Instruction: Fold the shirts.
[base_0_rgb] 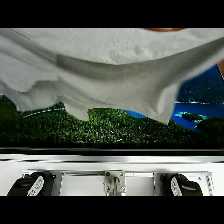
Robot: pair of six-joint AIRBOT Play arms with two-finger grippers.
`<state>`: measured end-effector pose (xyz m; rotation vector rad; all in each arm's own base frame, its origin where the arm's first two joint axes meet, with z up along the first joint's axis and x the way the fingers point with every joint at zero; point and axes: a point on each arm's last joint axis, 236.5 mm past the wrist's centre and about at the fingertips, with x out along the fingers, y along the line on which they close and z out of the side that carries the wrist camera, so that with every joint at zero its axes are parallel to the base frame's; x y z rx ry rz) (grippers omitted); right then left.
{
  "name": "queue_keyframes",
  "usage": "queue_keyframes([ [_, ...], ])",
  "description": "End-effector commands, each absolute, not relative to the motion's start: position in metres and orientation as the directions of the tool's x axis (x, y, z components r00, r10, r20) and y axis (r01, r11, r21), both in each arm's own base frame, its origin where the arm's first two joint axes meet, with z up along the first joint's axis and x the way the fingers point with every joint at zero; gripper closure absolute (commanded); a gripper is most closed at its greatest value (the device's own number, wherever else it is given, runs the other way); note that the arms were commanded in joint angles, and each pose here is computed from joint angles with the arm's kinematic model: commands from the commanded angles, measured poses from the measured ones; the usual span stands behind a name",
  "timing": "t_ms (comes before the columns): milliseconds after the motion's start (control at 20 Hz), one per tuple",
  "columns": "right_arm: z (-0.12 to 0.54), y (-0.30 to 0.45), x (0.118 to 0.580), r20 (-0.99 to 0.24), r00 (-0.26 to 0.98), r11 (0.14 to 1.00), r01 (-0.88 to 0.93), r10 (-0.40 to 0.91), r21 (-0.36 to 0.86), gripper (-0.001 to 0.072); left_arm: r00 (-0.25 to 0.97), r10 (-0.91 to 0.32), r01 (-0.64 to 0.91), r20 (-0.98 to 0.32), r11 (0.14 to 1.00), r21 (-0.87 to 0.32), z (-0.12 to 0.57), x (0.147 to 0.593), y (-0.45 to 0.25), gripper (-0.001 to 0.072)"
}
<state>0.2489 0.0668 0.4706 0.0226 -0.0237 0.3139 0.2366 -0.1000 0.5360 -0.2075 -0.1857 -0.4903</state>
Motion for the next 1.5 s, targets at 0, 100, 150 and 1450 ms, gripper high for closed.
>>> queue_keyframes([
  [0,0.519,0.069,0.197,0.158,0.952,0.965,-0.260,0.263,-0.039,0.0653,0.858,-0.406,0.445,0.314,0.893,-0.062,0.570,0.190,-0.098,0.0671],
  [100,0.519,0.065,0.185,0.141,0.963,0.973,-0.225,0.230,-0.053,0.0652,0.912,-0.336,0.347,0.235,0.938,-0.006,0.551,0.187,-0.084,0.0672],
  [150,0.517,0.064,0.180,0.121,0.969,0.976,-0.210,0.216,-0.063,0.0652,0.936,-0.301,0.308,0.184,0.951,-0.013,0.538,0.187,-0.077,0.0672],
  [1450,0.063,0.033,0.546,-0.804,0.545,0.966,-0.043,0.238,0.257,0.0653,0.635,-0.361,0.112,-0.683,0.918,-0.381,0.104,0.510,-0.047,0.0670],
])
